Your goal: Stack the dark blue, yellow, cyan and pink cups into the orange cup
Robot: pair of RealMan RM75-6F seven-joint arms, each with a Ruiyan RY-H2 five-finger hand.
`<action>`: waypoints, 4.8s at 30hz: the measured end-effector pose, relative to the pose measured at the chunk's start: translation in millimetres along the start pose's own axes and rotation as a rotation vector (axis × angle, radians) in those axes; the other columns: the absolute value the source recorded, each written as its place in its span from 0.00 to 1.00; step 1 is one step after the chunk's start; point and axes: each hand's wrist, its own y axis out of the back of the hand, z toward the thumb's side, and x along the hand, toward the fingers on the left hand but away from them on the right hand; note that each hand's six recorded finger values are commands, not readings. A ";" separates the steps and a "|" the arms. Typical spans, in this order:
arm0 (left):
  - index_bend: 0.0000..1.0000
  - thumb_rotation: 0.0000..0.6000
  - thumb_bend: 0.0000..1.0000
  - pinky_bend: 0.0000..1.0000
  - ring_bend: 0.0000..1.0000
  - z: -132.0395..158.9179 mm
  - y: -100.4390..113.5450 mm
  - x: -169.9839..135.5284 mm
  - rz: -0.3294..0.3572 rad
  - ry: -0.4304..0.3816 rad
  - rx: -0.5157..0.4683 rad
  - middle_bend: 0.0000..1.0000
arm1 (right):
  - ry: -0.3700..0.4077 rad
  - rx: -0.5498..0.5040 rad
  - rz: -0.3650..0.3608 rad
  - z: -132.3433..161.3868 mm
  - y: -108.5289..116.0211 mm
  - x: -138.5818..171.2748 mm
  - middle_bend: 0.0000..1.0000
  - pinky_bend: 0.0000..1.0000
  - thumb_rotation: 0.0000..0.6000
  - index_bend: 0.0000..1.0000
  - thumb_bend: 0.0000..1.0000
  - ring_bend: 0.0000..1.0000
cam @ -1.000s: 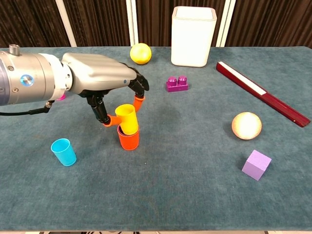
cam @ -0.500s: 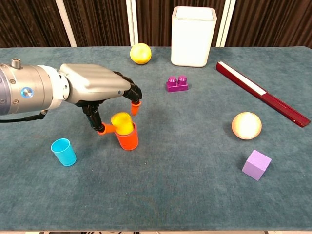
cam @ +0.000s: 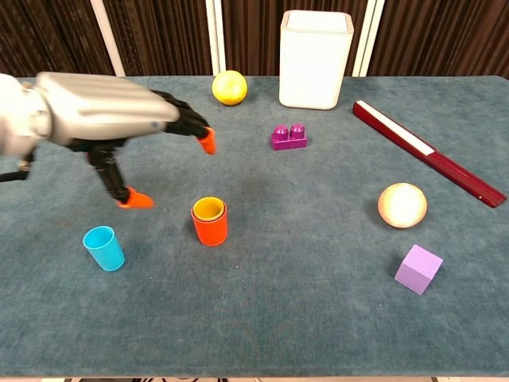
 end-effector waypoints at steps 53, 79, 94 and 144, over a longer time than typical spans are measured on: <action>0.40 1.00 0.28 0.00 0.00 -42.9 -88.6 -36.3 -0.094 0.015 -0.113 0.11 | -0.005 -0.019 -0.004 -1.6 3.3 0.8 0.00 0.02 1.00 0.04 0.42 0.04; 0.47 1.00 0.33 0.00 0.00 -37.4 -81.5 -31.2 -0.062 0.003 -0.104 0.12 | -0.008 -0.021 -0.002 -2.1 3.6 1.1 0.00 0.02 1.00 0.04 0.42 0.04; 0.48 1.00 0.33 0.00 0.00 -32.4 -13.3 -5.6 0.178 -0.016 -0.159 0.13 | -0.012 -0.024 -0.002 -2.6 3.0 0.5 0.00 0.02 1.00 0.04 0.42 0.04; 0.16 1.00 0.32 0.00 0.00 4.5 -27.0 35.9 0.113 -0.070 -0.101 0.09 | -0.026 -0.042 -0.021 -6.9 10.2 0.8 0.00 0.02 1.00 0.04 0.42 0.04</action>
